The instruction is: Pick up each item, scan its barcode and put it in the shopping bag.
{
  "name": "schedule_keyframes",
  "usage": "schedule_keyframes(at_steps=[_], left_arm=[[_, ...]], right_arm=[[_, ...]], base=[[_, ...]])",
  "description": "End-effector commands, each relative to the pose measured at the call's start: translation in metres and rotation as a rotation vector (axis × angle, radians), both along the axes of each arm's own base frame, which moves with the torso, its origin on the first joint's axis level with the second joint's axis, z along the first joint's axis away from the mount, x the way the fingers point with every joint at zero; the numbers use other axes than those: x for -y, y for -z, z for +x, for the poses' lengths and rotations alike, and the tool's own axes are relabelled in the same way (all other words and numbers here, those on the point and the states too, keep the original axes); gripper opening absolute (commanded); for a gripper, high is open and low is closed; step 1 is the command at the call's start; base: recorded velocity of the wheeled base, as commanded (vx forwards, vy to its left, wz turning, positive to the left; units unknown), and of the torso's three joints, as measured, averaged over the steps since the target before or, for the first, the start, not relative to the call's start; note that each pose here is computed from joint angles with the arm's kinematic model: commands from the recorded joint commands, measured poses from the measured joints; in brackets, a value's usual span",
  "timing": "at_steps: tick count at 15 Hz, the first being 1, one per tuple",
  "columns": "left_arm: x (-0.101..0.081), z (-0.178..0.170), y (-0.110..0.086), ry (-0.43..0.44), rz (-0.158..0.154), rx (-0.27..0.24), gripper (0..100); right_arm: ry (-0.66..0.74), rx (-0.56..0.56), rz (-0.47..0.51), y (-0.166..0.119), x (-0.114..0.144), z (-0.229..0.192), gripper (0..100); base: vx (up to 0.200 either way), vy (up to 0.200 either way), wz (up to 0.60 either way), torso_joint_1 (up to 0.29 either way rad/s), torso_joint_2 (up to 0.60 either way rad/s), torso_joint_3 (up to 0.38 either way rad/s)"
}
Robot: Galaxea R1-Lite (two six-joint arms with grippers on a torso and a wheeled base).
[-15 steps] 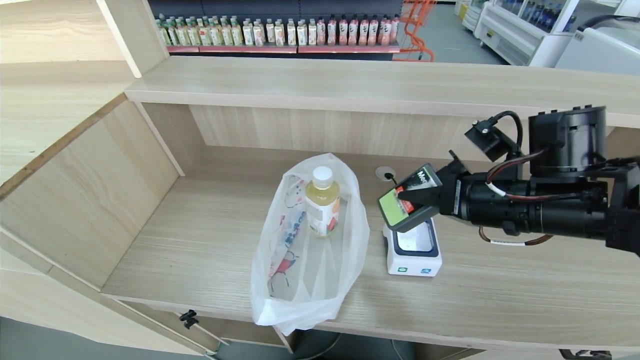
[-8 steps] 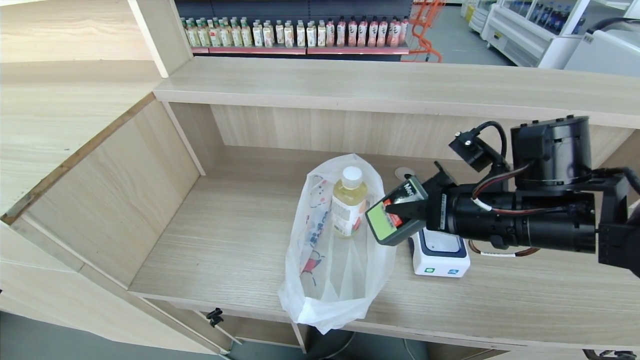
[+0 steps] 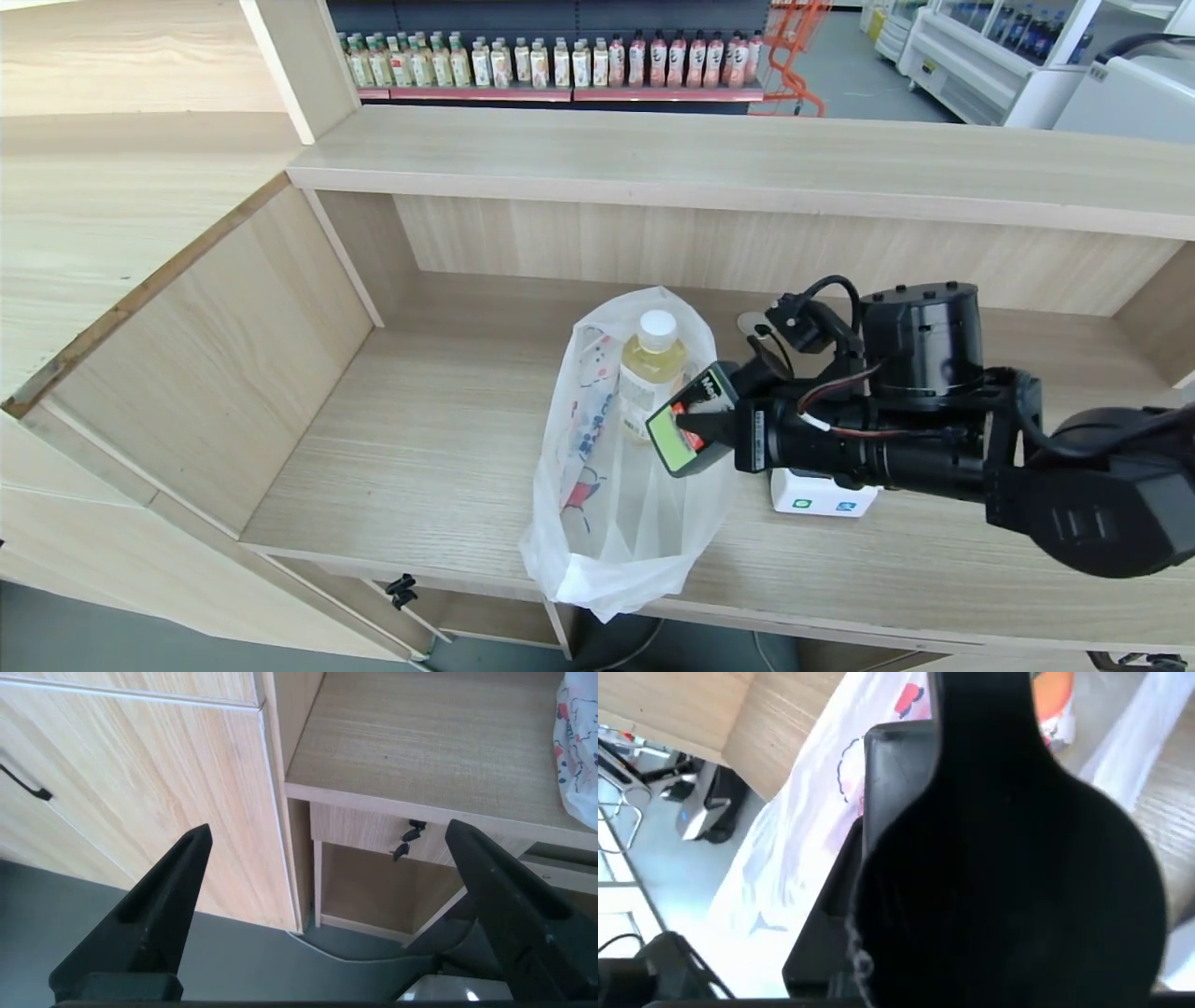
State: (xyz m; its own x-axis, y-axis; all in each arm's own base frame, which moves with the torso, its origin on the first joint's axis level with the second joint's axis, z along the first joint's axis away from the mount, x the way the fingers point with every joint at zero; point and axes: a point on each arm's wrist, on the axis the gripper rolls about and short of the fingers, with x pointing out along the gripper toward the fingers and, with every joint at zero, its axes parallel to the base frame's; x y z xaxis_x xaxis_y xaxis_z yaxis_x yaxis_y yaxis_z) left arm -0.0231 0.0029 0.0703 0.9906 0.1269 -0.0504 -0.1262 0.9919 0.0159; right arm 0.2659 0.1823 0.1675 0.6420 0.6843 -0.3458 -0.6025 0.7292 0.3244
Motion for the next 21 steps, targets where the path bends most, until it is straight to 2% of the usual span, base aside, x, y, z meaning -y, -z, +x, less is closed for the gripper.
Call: schedule_keyframes(at_steps=[1,6,11,12,14,18,21], left_arm=[[0.0,0.0,0.0,0.0,0.0,0.0,100],[0.0,0.0,0.0,-0.002,0.0,0.0,100],[0.0,0.0,0.0,0.0,0.0,0.0,100],[0.0,0.0,0.0,-0.002,0.0,0.0,100],[0.0,0.0,0.0,0.0,0.0,0.0,100],[0.0,0.0,0.0,0.0,0.0,0.0,100],[0.0,0.0,0.0,-0.002,0.0,0.0,100]], right_arm=[[-0.023,-0.022,-0.047,0.038,-0.012,0.012,0],[-0.083,0.056,-0.173,0.06,-0.018,0.022,0],[-0.092,0.121,-0.156,0.064,-0.024,0.029,0],[-0.099,0.126,-0.138,0.059,-0.026,0.026,100],[-0.08,0.1,-0.075,0.049,-0.027,0.024,100],[-0.007,-0.01,0.159,0.009,-0.015,0.008,100],[-0.046,-0.099,0.265,-0.032,0.035,-0.041,100]], base=[[0.0,0.0,0.0,0.0,0.0,0.0],[0.0,0.0,0.0,0.0,0.0,0.0],[0.0,0.0,0.0,0.0,0.0,0.0],[0.0,0.0,0.0,0.0,0.0,0.0],[0.0,0.0,0.0,0.0,0.0,0.0],[0.0,0.0,0.0,0.0,0.0,0.0],[0.0,0.0,0.0,0.0,0.0,0.0]])
